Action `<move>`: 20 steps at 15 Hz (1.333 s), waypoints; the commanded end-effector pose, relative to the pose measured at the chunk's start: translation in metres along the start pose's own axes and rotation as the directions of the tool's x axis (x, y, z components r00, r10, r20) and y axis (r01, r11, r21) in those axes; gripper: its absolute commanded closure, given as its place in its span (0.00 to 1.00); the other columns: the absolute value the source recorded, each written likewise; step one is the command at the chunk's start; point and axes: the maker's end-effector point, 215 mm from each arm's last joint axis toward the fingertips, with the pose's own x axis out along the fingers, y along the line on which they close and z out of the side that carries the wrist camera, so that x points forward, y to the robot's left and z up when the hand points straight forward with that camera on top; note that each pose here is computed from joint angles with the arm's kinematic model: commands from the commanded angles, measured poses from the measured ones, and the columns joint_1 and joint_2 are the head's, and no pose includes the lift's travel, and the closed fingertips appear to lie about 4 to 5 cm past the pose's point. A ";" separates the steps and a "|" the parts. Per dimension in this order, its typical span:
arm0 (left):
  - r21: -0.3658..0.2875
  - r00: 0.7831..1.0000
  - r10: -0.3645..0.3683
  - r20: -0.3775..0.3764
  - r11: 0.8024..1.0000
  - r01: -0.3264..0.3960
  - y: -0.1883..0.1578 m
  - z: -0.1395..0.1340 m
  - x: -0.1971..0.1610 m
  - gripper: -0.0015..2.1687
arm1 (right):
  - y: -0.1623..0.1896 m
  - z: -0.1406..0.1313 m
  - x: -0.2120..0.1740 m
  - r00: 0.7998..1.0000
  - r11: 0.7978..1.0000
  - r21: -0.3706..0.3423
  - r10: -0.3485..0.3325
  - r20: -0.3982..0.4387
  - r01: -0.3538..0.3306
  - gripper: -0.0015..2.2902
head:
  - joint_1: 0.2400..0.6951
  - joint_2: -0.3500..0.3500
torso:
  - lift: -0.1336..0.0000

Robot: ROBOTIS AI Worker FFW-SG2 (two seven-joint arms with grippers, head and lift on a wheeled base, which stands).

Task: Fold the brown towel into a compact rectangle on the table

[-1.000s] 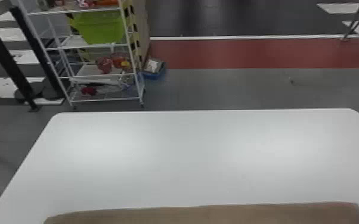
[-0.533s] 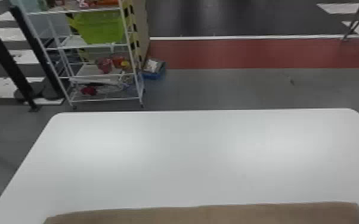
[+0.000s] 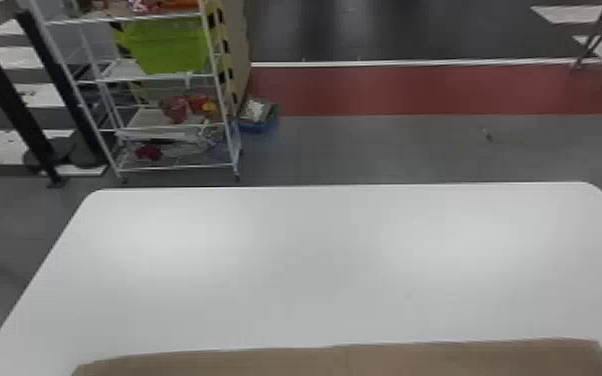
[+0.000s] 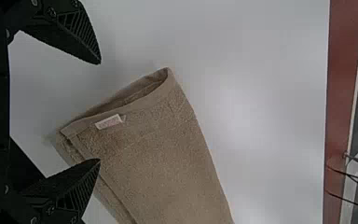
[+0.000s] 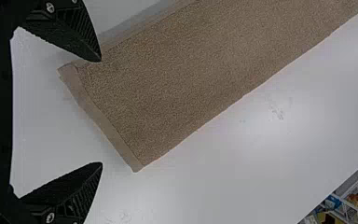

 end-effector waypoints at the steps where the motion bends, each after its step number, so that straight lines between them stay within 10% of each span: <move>1: -0.130 0.999 -0.025 0.028 0.991 0.028 -0.005 0.001 0.007 0.01 | 0.003 -0.001 0.002 1.000 1.000 0.002 0.011 0.001 -0.011 0.04 | 1.00 0.57 | 0.09; 4: -0.043 1.000 -0.024 0.010 0.999 0.024 -0.008 0.005 0.016 0.01 | 0.004 -0.002 0.004 1.000 1.000 0.006 0.015 0.000 -0.015 0.04 | 1.00 0.55 | 0.09; 16: -0.098 0.993 -0.062 -0.102 0.994 0.052 -0.013 -0.013 0.064 0.11 | 0.002 -0.007 0.008 1.000 1.000 0.012 0.018 0.000 -0.018 0.04 | 1.00 0.46 | 0.09; 20: -0.062 0.988 -0.075 -0.135 0.996 0.067 -0.014 -0.016 0.070 0.85 | 0.001 -0.007 0.009 1.000 1.000 0.015 0.019 0.003 -0.019 0.04 | 1.00 0.44 | 0.09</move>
